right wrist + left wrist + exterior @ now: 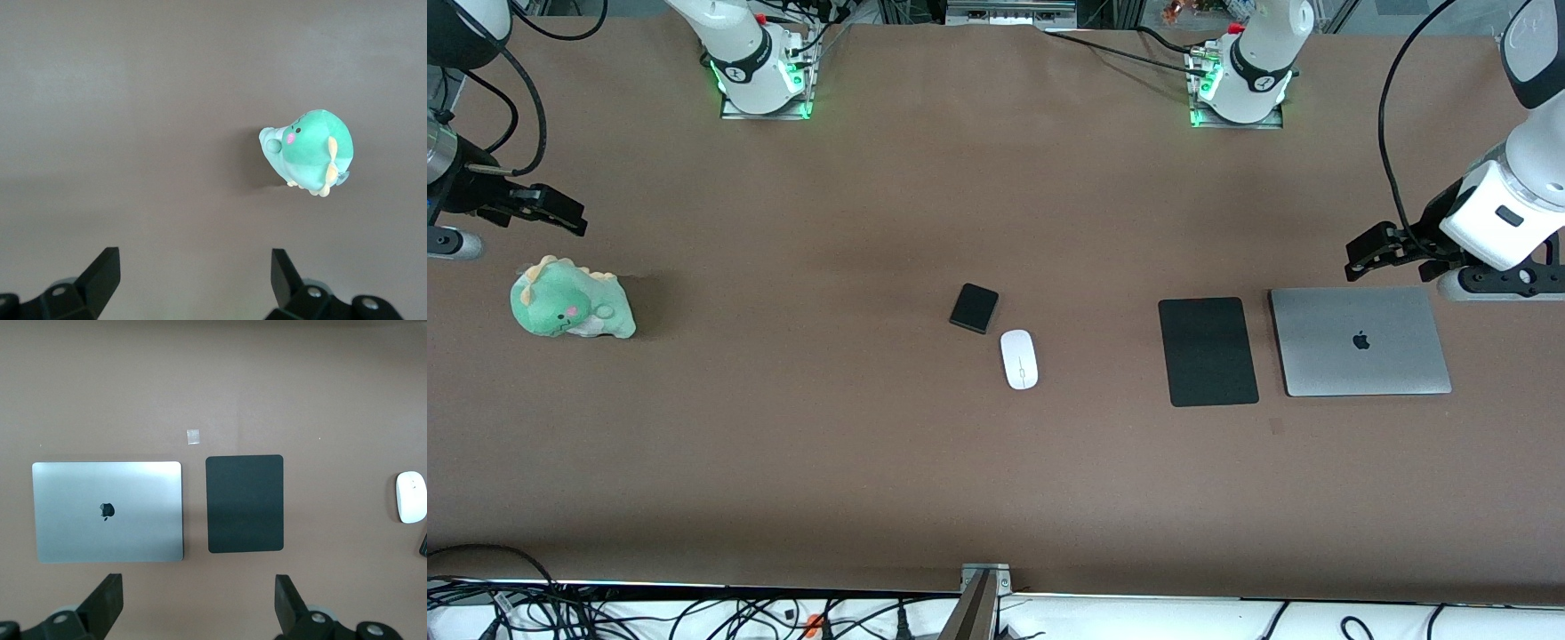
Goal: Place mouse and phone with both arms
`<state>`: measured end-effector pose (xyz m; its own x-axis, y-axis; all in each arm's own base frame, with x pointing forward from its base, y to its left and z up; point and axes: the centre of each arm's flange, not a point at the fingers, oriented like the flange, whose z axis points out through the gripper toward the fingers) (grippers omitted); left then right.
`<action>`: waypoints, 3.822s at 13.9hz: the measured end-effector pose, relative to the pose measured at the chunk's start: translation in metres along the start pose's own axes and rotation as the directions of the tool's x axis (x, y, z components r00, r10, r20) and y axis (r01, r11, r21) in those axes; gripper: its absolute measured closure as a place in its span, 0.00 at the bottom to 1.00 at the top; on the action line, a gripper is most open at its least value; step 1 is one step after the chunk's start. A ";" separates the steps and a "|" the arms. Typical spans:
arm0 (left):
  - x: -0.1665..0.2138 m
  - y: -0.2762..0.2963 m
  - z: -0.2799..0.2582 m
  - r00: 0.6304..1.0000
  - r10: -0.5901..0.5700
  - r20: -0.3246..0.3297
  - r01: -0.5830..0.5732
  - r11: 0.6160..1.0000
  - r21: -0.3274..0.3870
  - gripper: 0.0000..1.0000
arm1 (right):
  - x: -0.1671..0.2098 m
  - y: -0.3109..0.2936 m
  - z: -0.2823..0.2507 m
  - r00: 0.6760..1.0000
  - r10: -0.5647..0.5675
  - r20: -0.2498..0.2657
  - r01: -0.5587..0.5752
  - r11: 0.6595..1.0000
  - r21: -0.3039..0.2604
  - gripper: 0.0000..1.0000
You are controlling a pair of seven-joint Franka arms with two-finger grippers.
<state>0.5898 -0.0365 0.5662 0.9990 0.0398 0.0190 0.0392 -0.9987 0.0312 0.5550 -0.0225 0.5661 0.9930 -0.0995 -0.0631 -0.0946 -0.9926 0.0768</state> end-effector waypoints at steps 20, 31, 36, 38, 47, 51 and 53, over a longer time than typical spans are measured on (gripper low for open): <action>-0.001 0.008 -0.001 1.000 0.010 0.016 -0.010 1.000 -0.021 0.00 | 0.001 -0.005 0.005 1.000 -0.012 0.015 0.012 1.000 -0.001 0.00; 0.006 0.008 0.023 0.998 0.016 0.065 -0.014 1.000 -0.027 0.00 | 0.011 -0.025 0.045 0.991 -0.044 0.124 0.045 0.999 -0.005 0.00; 0.010 0.007 0.032 0.997 0.017 0.080 -0.014 0.999 -0.031 0.00 | 0.010 -0.024 0.048 0.989 -0.041 0.142 0.042 0.999 -0.006 0.00; 0.010 0.007 0.031 0.997 0.017 0.078 -0.014 0.999 -0.031 0.00 | 0.009 -0.020 0.050 0.987 -0.034 0.154 0.036 0.999 -0.007 0.00; 0.012 -0.002 0.040 0.994 0.014 0.105 -0.011 0.999 -0.032 0.00 | 0.009 -0.021 0.052 0.986 -0.024 0.162 0.023 1.000 0.011 0.00; 0.007 0.046 0.049 0.991 0.005 0.131 0.000 0.999 -0.041 0.00 | 0.008 -0.036 0.053 0.983 0.048 0.176 -0.057 0.997 0.046 0.00; 0.004 0.101 0.067 0.987 -0.072 0.146 0.080 0.995 -0.052 0.00 | 0.005 -0.059 0.054 0.979 0.092 0.184 -0.102 0.994 0.044 0.00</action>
<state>0.5988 -0.1393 0.5029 0.9859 0.1064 -0.1295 0.1178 -0.9895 0.0842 0.5622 0.0313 0.5073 0.9501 -0.2016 -0.2380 -0.1981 -0.9794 0.0388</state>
